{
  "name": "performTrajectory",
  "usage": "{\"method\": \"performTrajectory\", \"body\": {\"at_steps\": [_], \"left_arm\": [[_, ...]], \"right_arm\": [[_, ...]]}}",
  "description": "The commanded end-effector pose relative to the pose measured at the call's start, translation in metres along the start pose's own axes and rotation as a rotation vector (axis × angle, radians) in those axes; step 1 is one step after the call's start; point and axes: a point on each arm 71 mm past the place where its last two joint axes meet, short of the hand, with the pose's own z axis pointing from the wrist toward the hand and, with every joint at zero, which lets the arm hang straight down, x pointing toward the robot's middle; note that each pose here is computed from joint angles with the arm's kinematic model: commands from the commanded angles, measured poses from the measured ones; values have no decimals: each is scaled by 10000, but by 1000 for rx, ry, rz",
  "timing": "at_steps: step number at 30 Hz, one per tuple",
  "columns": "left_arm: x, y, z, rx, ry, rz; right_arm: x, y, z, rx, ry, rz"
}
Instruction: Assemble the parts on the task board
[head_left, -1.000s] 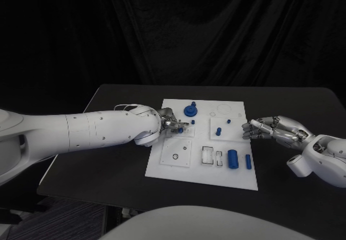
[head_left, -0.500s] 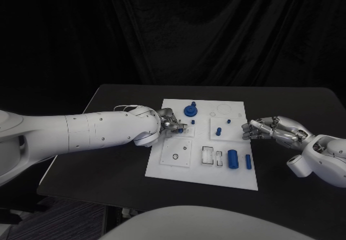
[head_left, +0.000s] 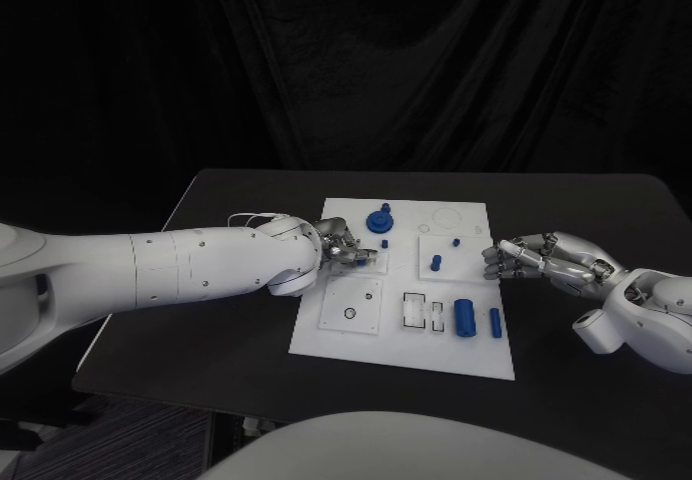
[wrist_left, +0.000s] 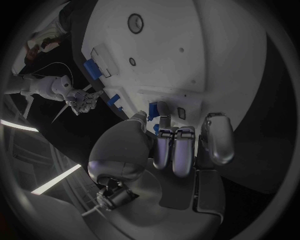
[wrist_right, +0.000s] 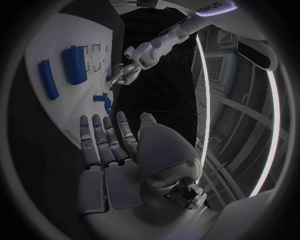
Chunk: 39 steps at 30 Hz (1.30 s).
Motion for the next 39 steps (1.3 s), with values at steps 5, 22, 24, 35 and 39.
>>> {"method": "performTrajectory", "body": {"at_steps": [5, 22, 24, 35, 39], "left_arm": [[11, -7, 14, -2, -17, 42], [-6, 22, 29, -14, -21, 46], [-10, 21, 33, -10, -23, 45], [18, 0, 43, -1, 9, 60], [20, -5, 47, -4, 8, 60]], "right_arm": [[14, -22, -4, 22, 14, 5], [23, -29, 6, 30, 25, 8], [26, -32, 6, 32, 28, 9], [33, -42, 8, 42, 37, 12], [41, -44, 14, 45, 43, 13]]}}
